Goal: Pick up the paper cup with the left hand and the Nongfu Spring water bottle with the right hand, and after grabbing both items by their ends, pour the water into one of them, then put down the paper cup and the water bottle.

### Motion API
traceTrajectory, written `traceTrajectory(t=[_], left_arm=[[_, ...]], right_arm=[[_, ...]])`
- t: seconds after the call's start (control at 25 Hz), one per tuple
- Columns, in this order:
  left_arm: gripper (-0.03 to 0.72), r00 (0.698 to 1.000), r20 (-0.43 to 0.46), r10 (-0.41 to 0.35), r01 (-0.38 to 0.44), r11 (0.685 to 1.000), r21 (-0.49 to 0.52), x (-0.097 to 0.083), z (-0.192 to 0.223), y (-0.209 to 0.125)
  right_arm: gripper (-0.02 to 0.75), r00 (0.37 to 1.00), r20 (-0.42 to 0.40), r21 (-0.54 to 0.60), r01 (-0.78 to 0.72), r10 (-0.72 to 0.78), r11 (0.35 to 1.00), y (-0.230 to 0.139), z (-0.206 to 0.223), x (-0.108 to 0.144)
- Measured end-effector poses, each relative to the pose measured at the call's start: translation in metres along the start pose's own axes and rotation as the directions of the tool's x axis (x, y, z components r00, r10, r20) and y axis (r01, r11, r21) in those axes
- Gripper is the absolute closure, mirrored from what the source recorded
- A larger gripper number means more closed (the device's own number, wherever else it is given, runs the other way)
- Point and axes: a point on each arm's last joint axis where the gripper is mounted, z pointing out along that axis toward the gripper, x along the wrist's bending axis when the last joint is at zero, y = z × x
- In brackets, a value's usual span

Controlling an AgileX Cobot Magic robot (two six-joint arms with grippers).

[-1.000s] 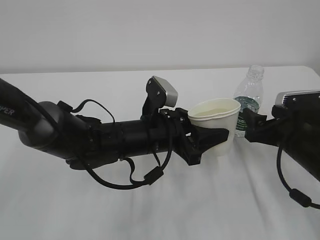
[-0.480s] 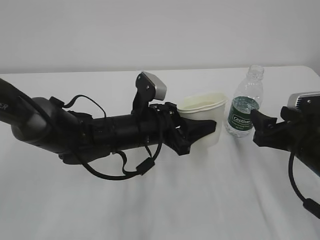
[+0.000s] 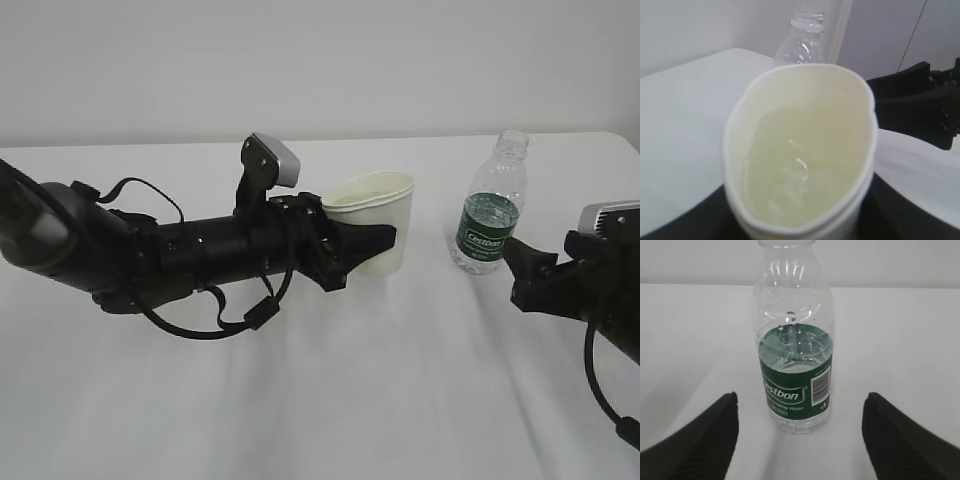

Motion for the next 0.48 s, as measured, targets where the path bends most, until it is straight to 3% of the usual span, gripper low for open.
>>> traceTrajectory(t=[0.48], left_arm=[[0.308, 0.997, -0.076, -0.011, 0.013, 1.000, 0.024, 0.032, -0.029, -0.006]], right_arm=[[0.150, 1.000, -0.013, 0.000, 0.006, -0.006, 1.000, 0.000, 0.000, 0.001]])
